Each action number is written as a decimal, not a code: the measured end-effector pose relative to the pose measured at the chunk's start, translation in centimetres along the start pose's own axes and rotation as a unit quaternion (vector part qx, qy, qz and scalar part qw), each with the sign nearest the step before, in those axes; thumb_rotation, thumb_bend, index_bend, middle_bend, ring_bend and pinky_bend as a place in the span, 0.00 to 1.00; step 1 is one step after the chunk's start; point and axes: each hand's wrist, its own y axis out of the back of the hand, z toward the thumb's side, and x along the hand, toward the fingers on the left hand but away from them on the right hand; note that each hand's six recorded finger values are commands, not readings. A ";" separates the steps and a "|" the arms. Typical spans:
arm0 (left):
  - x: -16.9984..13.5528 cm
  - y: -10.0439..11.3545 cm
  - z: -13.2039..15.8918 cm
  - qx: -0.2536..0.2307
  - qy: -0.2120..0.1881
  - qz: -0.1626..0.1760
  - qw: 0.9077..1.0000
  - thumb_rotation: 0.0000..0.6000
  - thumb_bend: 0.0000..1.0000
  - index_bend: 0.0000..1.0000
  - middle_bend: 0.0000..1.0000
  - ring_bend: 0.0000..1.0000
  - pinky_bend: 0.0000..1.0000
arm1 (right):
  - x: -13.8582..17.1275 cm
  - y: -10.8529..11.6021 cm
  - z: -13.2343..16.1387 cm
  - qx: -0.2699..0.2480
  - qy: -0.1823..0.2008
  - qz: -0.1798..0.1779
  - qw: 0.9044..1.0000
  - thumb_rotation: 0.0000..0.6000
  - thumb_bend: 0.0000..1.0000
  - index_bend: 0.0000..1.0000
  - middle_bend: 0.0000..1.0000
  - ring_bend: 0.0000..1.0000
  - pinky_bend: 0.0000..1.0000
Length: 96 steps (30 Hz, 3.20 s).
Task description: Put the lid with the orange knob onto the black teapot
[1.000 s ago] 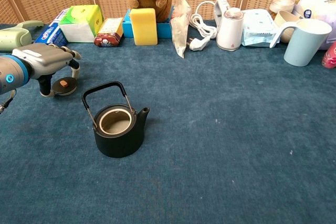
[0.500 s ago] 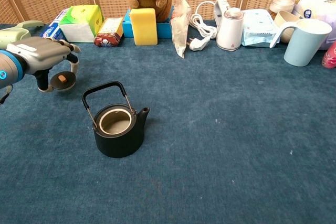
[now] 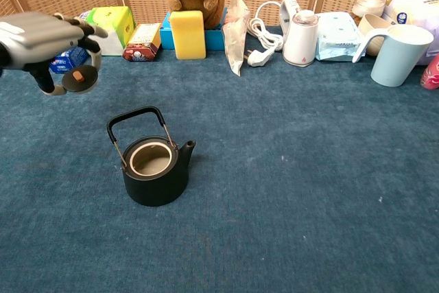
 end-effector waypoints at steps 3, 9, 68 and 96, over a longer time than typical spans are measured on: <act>-1.1 0.9 0.3 -0.006 -0.020 0.017 1.000 1.00 0.27 0.43 0.07 0.00 0.05 | 0.0 -0.1 0.0 0.000 0.000 0.001 1.000 1.00 0.07 0.08 0.00 0.00 0.00; -4.1 2.0 1.3 -0.004 -0.079 0.050 0.996 1.00 0.27 0.43 0.07 0.00 0.05 | 0.0 -0.2 0.1 0.001 0.000 0.004 1.000 1.00 0.07 0.08 0.00 0.00 0.00; -5.9 0.6 14.3 0.028 -0.184 0.008 0.983 1.00 0.26 0.43 0.07 0.00 0.05 | 0.1 -0.2 0.2 -0.006 0.000 0.012 1.000 1.00 0.07 0.08 0.00 0.00 0.00; -6.1 1.5 14.6 0.059 -0.161 -0.031 0.985 1.00 0.25 0.19 0.00 0.00 0.05 | 0.1 0.1 0.1 -0.011 -0.001 0.010 1.000 1.00 0.07 0.08 0.00 0.00 0.00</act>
